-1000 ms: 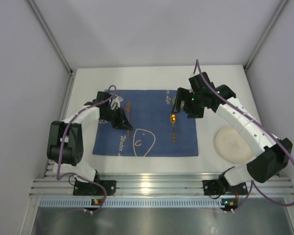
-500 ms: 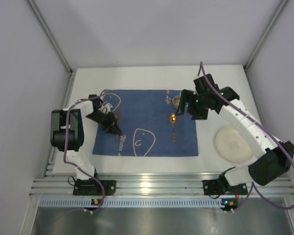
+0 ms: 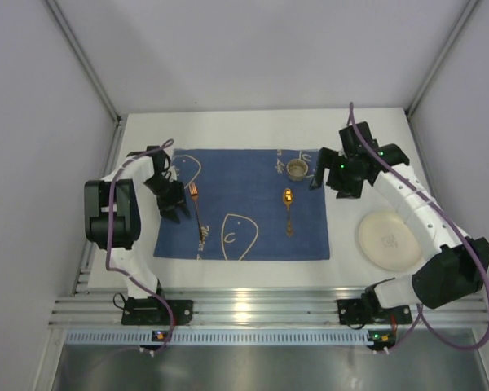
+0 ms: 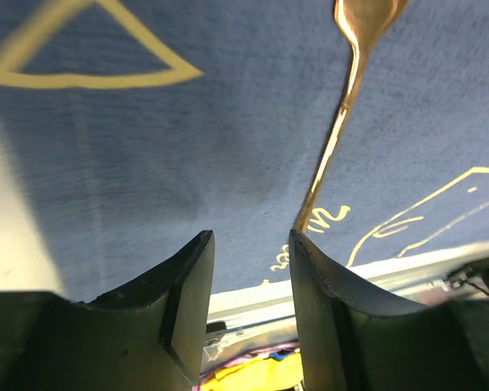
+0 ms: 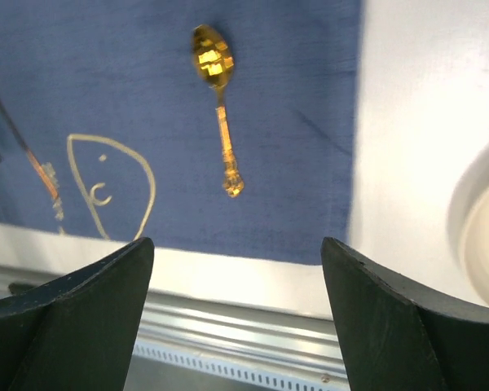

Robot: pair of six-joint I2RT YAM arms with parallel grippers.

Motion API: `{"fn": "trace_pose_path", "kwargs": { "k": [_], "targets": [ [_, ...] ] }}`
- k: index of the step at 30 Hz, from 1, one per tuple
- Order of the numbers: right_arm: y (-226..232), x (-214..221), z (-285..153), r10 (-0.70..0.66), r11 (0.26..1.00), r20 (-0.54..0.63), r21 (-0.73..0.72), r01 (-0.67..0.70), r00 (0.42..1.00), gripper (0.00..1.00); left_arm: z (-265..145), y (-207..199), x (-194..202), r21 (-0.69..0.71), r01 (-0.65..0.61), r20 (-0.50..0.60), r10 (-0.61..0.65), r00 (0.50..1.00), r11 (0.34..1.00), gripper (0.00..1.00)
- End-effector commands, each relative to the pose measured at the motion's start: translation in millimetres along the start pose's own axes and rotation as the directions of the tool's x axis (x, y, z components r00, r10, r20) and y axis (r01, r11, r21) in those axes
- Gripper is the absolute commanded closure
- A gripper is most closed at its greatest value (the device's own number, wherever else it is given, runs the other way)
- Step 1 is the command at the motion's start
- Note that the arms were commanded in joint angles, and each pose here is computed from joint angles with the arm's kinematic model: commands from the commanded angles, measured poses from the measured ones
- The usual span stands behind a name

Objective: Set the dinner table for one person

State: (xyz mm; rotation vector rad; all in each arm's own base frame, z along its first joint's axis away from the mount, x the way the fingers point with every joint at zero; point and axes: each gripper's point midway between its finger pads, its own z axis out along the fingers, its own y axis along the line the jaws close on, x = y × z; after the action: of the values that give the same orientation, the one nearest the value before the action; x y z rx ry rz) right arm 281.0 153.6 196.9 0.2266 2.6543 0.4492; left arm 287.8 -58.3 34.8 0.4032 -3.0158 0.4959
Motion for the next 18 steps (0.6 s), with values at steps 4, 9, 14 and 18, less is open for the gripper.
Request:
{"fn": "trace_pose_path", "kwargs": {
  "k": [4,9,14,18],
  "targets": [
    [-137,10,-6,0.198,0.928,0.077,0.307,-0.212,0.977,0.15,-49,-7,-16,-0.063,-0.007,0.155,0.017,0.988,0.998,0.52],
    [-217,35,-5,0.419,0.809,0.146,0.388,-0.441,0.896,0.13,-60,-45,-2,-0.040,-0.095,0.234,0.102,0.967,0.995,0.51],
    [-270,45,-16,0.506,0.666,0.247,0.496,-0.557,0.826,0.11,-44,-65,22,-0.039,-0.151,0.232,0.156,0.960,0.988,0.53],
    [-296,42,-21,0.509,0.599,0.275,0.567,-0.565,0.816,0.10,-32,-86,39,-0.034,-0.219,0.207,0.221,0.953,0.975,0.54]
  ]
}}
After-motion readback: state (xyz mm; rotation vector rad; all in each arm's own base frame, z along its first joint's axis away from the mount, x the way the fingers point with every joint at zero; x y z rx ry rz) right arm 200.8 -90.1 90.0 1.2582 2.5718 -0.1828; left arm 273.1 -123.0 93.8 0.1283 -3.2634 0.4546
